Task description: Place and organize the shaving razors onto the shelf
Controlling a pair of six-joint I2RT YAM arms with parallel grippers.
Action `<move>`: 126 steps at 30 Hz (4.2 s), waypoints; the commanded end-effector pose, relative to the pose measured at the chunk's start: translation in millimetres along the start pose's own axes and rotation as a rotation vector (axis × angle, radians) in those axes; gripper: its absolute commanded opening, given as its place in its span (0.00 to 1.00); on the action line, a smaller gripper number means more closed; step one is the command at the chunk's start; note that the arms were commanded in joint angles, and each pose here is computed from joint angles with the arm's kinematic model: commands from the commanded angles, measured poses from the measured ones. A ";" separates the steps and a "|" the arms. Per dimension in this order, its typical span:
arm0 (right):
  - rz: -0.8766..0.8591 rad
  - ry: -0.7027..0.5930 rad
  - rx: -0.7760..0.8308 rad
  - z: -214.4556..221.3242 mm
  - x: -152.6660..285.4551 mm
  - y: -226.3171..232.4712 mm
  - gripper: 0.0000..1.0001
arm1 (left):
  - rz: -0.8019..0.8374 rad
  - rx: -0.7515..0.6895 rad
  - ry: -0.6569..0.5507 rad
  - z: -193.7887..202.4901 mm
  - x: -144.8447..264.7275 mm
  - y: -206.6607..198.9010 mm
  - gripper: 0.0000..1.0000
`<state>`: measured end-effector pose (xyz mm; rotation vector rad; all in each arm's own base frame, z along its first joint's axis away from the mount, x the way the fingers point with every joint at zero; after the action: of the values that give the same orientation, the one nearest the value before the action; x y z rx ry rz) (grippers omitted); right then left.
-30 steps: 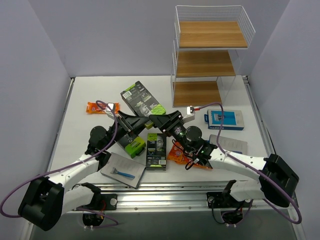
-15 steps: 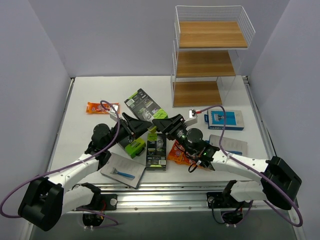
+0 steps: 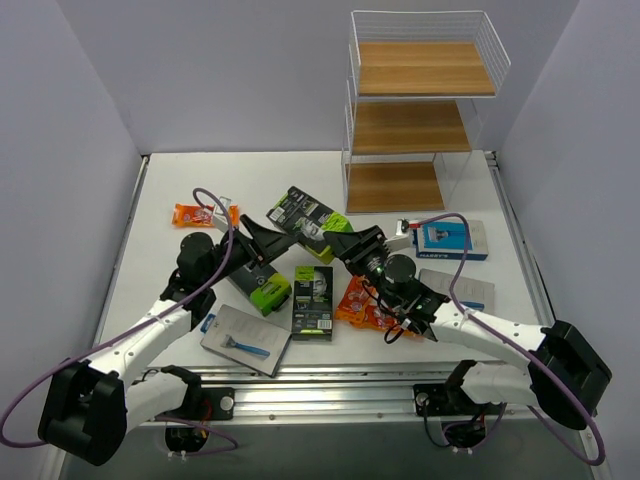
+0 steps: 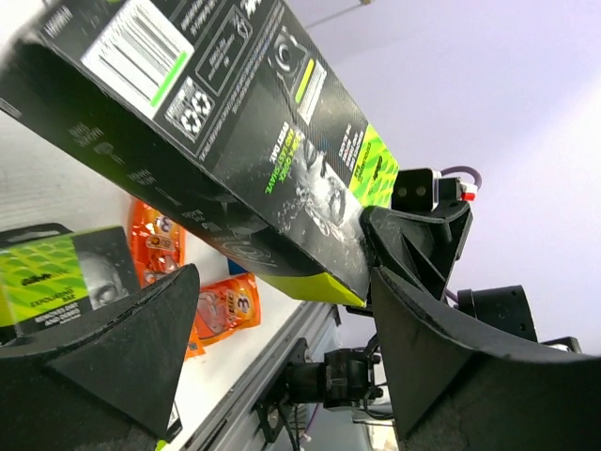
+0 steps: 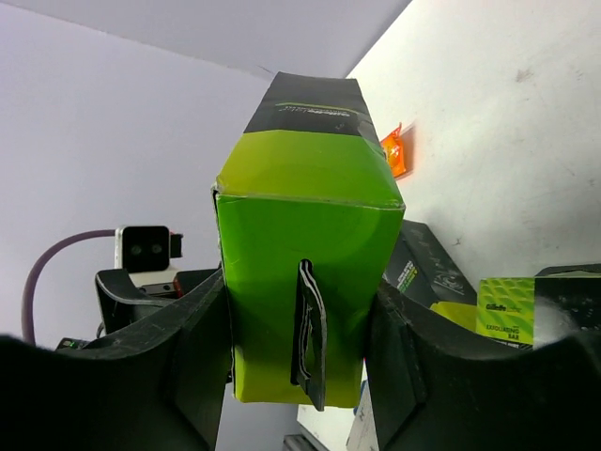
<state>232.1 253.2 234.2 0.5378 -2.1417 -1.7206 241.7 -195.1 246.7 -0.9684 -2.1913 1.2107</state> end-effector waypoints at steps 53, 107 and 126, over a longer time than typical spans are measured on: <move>-0.321 -0.413 0.236 -164.3 54.8 284.2 0.00 | -0.480 -0.765 -0.073 -74.8 74.1 -27.9 0.94; -0.103 -0.817 -0.071 -354.3 -56.5 213.2 0.00 | -0.488 -0.835 0.019 -49.9 61.6 -30.8 0.94; -0.077 -0.830 -0.129 -368.5 -83.8 194.3 0.04 | -0.497 -0.836 0.025 -49.0 61.4 -28.9 0.94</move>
<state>471.5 28.9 463.1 -0.2591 -2.4410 -2.2635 223.0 -131.6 282.1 -0.5939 -2.6786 0.0354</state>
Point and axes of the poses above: each gripper's point midway between its finger pads, its own x axis back along the fingers, its own y axis along the line the jaws close on, z = x × y, the point moved 6 cm from there along x, back along the fingers, and after that the axes turned 8 degrees about -x, right-handed, at the moved point
